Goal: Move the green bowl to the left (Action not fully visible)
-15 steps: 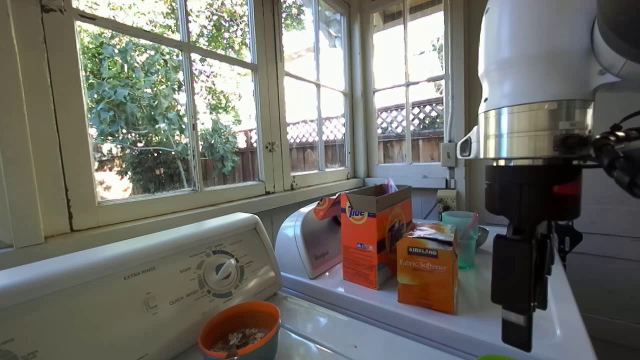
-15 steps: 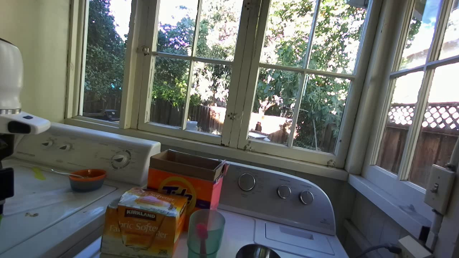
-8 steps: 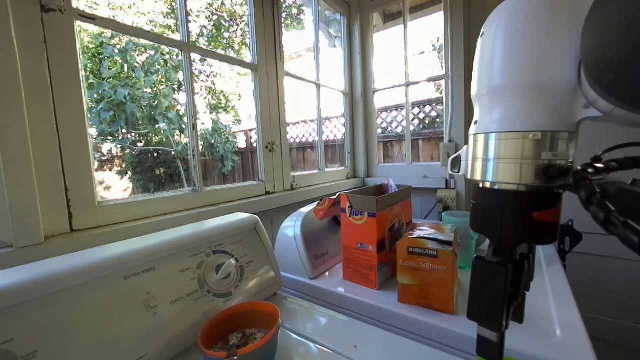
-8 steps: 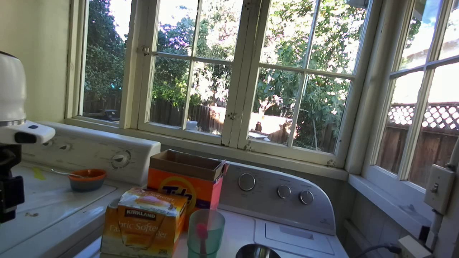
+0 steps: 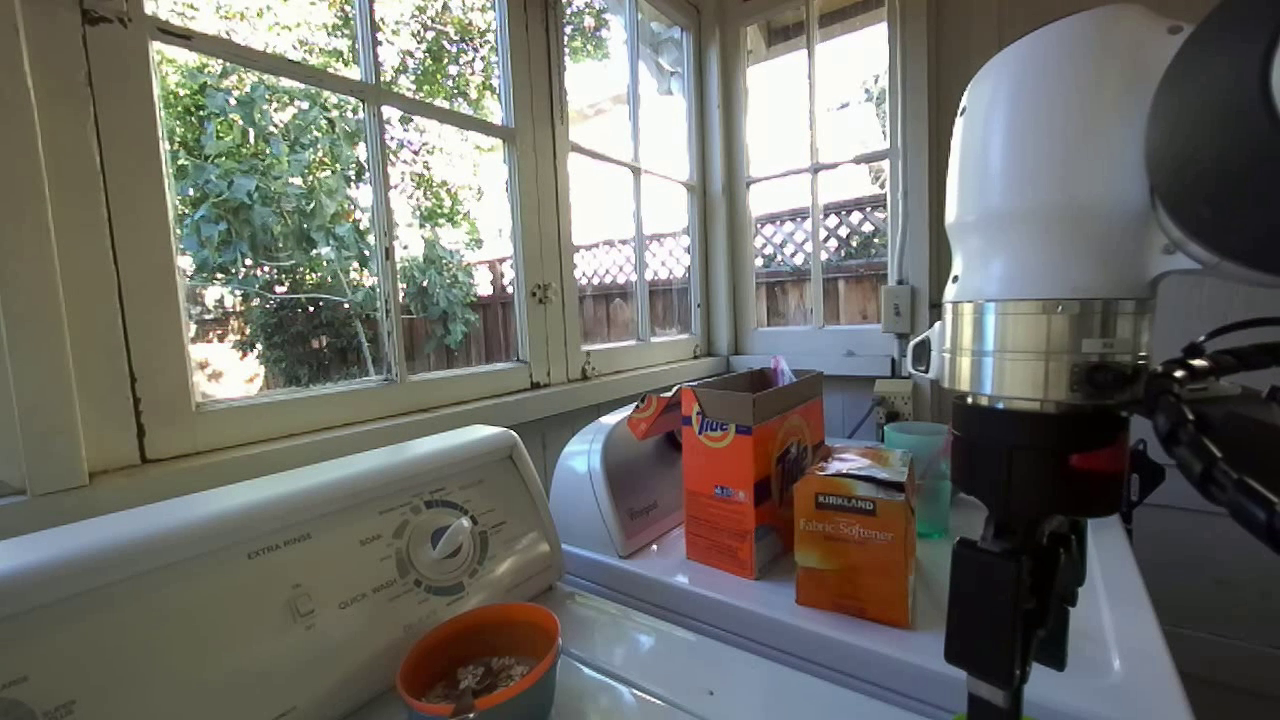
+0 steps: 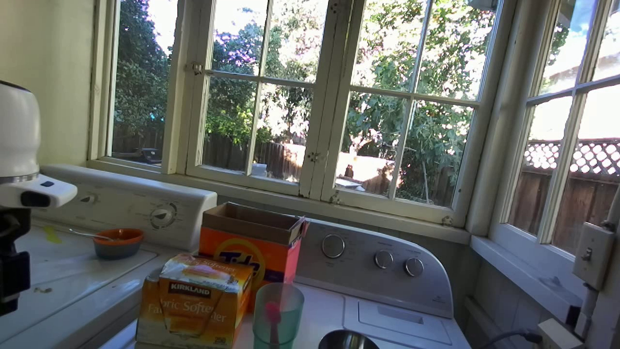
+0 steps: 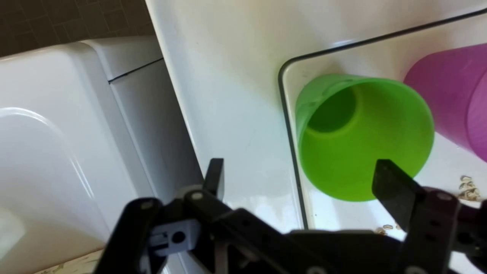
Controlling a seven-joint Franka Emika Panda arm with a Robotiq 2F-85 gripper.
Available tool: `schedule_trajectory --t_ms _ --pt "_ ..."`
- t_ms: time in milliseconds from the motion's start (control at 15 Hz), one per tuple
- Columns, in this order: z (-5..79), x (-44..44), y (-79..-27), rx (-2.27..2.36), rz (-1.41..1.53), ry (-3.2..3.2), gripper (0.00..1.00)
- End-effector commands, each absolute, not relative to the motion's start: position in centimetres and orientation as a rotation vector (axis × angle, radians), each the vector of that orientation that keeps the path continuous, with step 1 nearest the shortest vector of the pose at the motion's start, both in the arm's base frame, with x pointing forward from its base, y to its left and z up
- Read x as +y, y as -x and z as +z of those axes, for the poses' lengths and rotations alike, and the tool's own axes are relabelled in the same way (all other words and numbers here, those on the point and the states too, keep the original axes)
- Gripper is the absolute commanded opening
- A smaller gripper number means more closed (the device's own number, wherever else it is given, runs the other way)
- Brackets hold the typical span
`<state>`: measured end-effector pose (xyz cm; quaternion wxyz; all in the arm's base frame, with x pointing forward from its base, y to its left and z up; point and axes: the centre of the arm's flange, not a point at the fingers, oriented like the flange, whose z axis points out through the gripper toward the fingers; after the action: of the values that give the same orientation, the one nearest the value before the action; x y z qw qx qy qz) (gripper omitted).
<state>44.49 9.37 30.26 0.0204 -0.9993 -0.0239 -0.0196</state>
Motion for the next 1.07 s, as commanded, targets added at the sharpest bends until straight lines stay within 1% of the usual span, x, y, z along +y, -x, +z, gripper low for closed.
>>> schedule_trajectory --t_ms 0,200,267,333,400,467,867,933,1000 --pt "29.0 9.4 -44.6 -0.054 -0.035 3.106 1.00" --pt "28.2 9.7 -44.9 -0.066 -0.003 3.109 1.00" --pt "27.9 9.8 -45.0 -0.069 0.006 3.111 0.75" --pt "27.7 9.8 -45.0 -0.068 0.015 3.112 0.74" --pt "27.5 9.8 -45.0 -0.067 0.023 3.111 0.68" --pt "27.4 9.8 -45.0 -0.067 0.030 3.110 0.58" --pt "27.2 9.7 -44.8 -0.077 0.034 3.085 0.11" --pt "27.6 9.7 -44.6 -0.073 0.027 3.082 0.04" --pt "27.9 9.7 -44.3 -0.072 0.019 3.081 0.00"
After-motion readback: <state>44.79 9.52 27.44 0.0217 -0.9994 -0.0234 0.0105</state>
